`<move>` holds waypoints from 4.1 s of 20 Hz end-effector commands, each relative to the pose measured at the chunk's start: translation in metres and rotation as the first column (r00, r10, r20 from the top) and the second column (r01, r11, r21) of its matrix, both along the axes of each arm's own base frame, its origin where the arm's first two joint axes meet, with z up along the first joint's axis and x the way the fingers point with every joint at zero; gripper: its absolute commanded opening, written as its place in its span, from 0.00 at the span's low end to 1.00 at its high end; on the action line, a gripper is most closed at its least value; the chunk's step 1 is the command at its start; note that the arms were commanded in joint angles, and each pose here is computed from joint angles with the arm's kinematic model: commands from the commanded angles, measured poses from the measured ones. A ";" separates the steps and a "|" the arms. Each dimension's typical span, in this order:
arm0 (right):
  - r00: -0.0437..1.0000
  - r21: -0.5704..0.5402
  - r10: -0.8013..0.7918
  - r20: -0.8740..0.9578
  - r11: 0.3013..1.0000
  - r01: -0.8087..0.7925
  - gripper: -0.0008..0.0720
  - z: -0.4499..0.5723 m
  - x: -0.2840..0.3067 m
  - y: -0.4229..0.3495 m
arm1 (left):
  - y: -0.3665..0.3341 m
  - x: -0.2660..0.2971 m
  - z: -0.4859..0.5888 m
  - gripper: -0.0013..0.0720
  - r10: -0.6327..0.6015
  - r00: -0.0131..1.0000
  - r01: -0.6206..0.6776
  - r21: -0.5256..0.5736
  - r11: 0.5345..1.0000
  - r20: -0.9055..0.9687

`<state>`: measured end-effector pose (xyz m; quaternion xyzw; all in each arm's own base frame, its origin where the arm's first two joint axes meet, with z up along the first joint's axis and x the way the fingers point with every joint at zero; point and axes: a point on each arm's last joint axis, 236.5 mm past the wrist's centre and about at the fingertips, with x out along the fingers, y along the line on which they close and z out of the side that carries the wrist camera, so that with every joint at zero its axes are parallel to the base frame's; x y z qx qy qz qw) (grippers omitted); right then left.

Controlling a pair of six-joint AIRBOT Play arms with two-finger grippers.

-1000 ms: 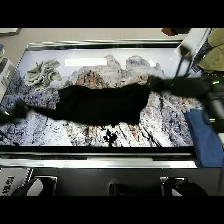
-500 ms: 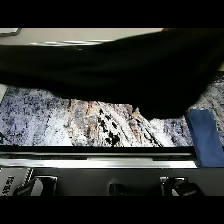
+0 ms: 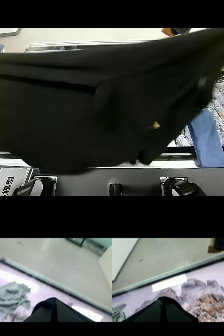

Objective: Fold the clothes and pants, and hang the long-sleeved shirts on hangers.

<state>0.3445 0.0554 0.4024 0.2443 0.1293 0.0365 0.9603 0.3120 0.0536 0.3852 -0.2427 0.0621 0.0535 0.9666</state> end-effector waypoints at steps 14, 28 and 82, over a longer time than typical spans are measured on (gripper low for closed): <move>0.789 0.360 0.081 -0.609 0.914 0.184 0.05 -0.441 0.255 0.104 | -0.083 0.267 -0.394 0.04 -0.205 0.864 0.131 -0.187 0.974 -0.460; 0.591 0.346 0.442 -0.674 0.897 -0.277 0.50 -0.358 0.110 -0.080 | 0.030 0.125 -0.326 0.65 -0.240 0.680 0.007 -0.321 0.947 -0.693; 0.325 0.545 0.607 -0.725 0.795 -0.268 0.05 -0.498 0.012 0.015 | -0.037 -0.103 -0.496 0.66 -0.481 0.380 -0.290 -0.595 0.749 -0.790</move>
